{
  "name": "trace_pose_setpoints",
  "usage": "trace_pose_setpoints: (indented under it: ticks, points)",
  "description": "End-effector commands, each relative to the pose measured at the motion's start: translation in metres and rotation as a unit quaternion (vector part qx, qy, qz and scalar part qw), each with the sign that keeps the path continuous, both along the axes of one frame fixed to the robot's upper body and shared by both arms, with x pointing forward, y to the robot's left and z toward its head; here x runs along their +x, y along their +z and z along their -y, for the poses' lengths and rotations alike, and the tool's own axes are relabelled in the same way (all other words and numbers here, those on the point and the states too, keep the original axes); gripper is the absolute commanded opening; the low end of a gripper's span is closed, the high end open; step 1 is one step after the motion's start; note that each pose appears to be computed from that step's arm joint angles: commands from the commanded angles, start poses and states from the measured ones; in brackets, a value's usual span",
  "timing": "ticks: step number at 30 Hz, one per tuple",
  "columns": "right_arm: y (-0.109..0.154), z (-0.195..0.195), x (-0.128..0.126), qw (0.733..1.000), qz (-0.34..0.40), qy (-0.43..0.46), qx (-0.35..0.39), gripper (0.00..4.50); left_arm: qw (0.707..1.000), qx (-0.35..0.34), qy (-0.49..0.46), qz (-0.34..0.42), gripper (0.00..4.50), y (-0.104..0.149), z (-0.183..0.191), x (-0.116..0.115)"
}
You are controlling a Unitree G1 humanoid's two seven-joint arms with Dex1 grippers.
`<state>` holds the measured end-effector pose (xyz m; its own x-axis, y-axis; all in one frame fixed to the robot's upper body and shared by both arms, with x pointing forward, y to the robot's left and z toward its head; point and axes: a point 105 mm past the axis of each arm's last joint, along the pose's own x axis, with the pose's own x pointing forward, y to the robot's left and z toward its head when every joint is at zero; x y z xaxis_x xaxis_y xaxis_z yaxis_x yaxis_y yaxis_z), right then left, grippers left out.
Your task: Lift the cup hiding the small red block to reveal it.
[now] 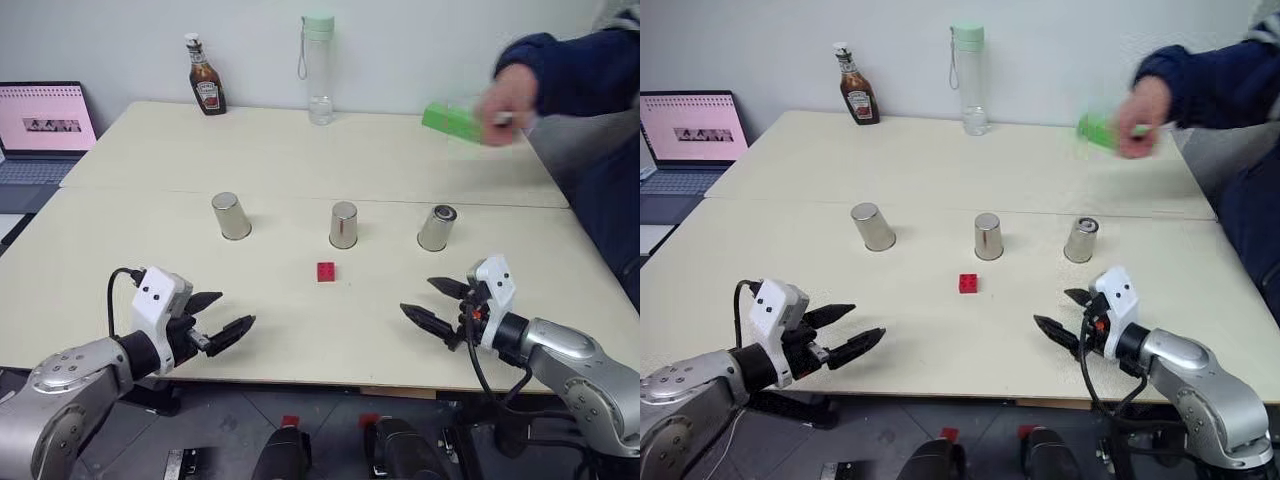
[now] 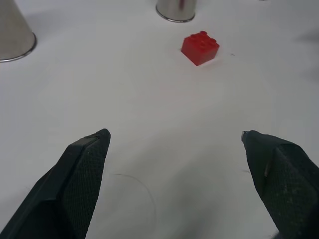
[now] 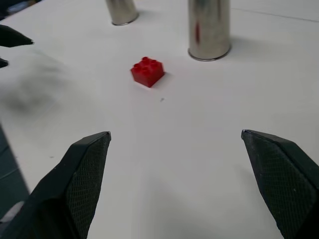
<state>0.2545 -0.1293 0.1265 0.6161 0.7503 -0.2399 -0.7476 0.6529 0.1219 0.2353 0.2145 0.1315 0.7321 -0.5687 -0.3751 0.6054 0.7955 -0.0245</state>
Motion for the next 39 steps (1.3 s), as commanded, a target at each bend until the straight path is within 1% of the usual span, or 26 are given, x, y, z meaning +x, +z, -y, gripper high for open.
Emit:
trace_pose_setpoints:
  ticks: [1,4,12,20,39]
  points:
    - [0.014,0.000,-0.003,1.000,0.023,0.016,0.013,4.46,1.000,0.012,0.005,0.027,4.50,0.012,-0.006,0.002]
    - [0.011,0.003,0.000,1.000,0.029,0.006,0.006,4.46,0.999,0.000,0.015,0.036,4.50,0.015,-0.006,0.005]
    - [-0.002,0.015,0.002,0.999,0.033,-0.018,-0.001,4.46,0.997,0.015,0.036,0.072,4.50,0.022,-0.013,0.012]
    - [-0.006,0.020,0.003,0.998,0.046,-0.038,-0.002,4.46,0.996,0.018,0.046,0.077,4.50,0.019,-0.014,0.015]
    - [0.004,0.013,0.006,0.998,0.053,-0.042,0.006,4.46,0.996,0.019,0.042,0.082,4.50,0.021,-0.012,0.018]
